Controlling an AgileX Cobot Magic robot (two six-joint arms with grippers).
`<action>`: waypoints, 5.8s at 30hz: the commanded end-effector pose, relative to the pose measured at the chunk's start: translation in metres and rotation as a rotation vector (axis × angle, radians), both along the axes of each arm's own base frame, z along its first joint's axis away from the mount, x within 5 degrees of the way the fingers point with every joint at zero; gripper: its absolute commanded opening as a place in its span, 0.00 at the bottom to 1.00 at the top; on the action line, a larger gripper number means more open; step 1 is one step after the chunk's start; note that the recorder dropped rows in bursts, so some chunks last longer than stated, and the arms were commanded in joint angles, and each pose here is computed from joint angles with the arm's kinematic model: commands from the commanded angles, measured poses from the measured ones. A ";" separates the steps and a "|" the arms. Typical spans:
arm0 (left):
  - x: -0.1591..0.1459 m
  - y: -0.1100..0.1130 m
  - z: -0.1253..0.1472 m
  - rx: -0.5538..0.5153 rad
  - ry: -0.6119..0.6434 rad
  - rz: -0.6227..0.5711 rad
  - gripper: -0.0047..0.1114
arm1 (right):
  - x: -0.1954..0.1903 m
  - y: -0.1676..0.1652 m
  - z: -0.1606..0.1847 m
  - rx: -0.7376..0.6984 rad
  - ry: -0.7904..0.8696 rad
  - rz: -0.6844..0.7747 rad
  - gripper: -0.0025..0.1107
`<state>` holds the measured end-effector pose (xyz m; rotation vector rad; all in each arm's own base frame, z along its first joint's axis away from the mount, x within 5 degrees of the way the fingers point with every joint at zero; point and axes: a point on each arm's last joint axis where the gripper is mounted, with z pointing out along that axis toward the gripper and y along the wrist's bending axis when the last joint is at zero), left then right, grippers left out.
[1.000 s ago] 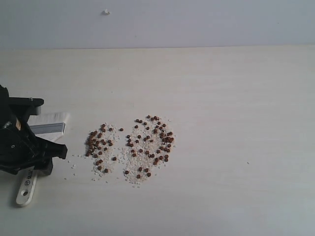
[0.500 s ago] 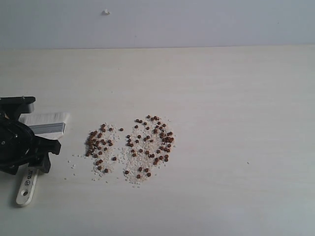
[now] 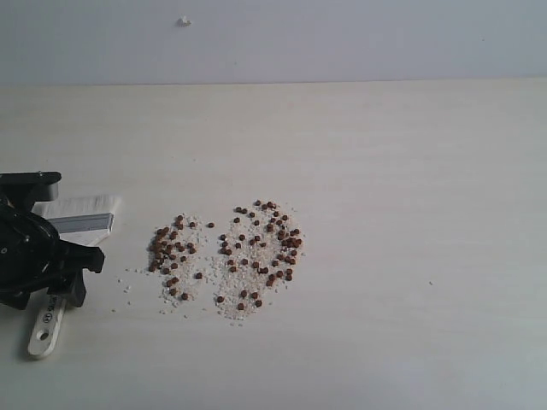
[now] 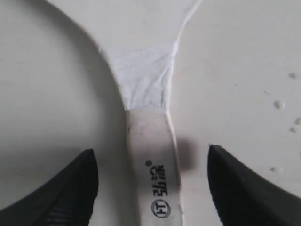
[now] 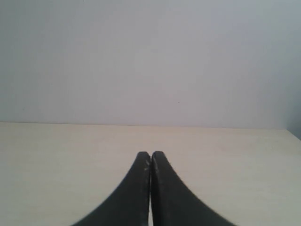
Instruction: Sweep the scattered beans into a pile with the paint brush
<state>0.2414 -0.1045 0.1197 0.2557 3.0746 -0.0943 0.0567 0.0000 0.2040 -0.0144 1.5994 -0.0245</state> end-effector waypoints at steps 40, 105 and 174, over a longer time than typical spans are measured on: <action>0.003 -0.004 -0.013 0.000 0.009 -0.005 0.63 | 0.000 0.000 0.000 0.005 -0.012 -0.005 0.02; 0.072 -0.035 0.100 -0.016 0.006 -0.249 0.04 | -0.002 -0.003 0.017 0.161 -0.202 -0.023 0.02; 0.086 -0.044 0.128 -0.083 -0.074 -0.234 0.04 | 0.259 0.347 -0.109 -0.389 -0.038 1.266 0.50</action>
